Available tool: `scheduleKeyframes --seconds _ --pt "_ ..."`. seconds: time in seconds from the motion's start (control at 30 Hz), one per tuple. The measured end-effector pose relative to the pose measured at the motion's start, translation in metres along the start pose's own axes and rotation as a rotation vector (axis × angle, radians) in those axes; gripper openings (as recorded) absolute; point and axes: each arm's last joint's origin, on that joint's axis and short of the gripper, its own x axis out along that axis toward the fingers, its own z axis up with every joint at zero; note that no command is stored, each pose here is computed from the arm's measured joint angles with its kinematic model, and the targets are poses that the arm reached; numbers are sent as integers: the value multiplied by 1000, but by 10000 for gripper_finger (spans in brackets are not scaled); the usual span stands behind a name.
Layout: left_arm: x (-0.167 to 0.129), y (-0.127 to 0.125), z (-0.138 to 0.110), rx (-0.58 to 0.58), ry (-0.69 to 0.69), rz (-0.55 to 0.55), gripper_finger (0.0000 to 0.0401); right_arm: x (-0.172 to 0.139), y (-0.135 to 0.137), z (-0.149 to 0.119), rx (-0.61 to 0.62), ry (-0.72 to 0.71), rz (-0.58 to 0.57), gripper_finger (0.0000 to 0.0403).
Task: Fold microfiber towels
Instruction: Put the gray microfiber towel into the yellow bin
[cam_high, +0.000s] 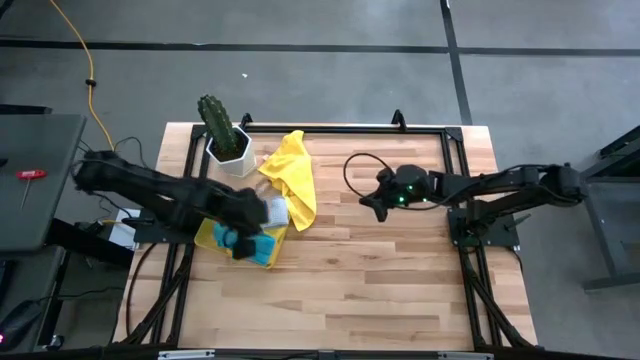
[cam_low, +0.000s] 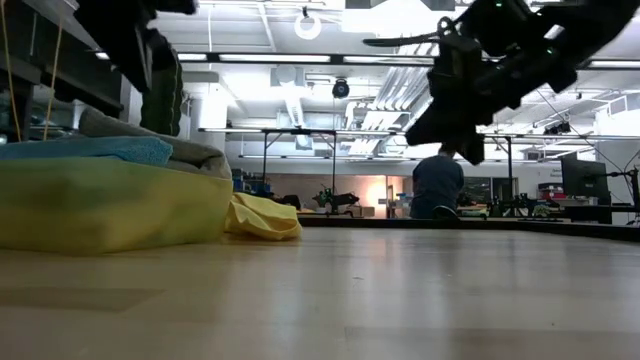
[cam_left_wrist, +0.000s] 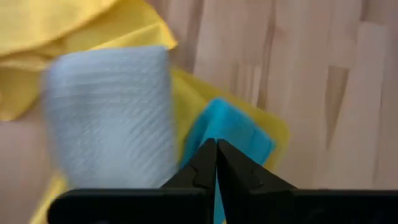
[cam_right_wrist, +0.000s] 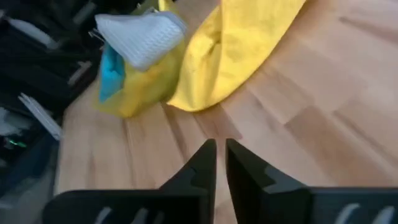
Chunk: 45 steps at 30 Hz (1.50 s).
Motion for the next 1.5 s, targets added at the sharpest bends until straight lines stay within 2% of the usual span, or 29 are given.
scheduleKeyframes --seconds 0.2,0.37,0.43,0.6,0.7,1.07,1.2,1.27,1.4,1.5 --pt "59 -27 26 30 134 42 0 -1 3 18 -96 29 -23 4" --pt "95 -36 42 54 225 88 0 -3 -1 23 -120 78 -42 1" --pt "101 -39 48 57 232 102 0 -4 -3 21 -115 101 -40 3" --pt "104 -43 57 87 261 135 0 -4 -2 19 -119 137 -19 1" --pt "101 -41 64 109 230 167 0 -5 -3 19 -130 141 -21 0" --pt "105 -1 86 72 168 197 0 -5 -3 18 -157 151 -25 0" --pt "75 6 93 121 170 107 0 -5 -4 16 -154 167 -33 0" --pt "65 6 84 168 244 34 0 -5 -5 15 -158 174 -37 0" --pt "73 4 69 233 377 -48 0 -5 -5 15 -167 173 -43 0" --pt "86 1 67 265 381 -52 0 -5 -5 15 -165 171 -47 0"
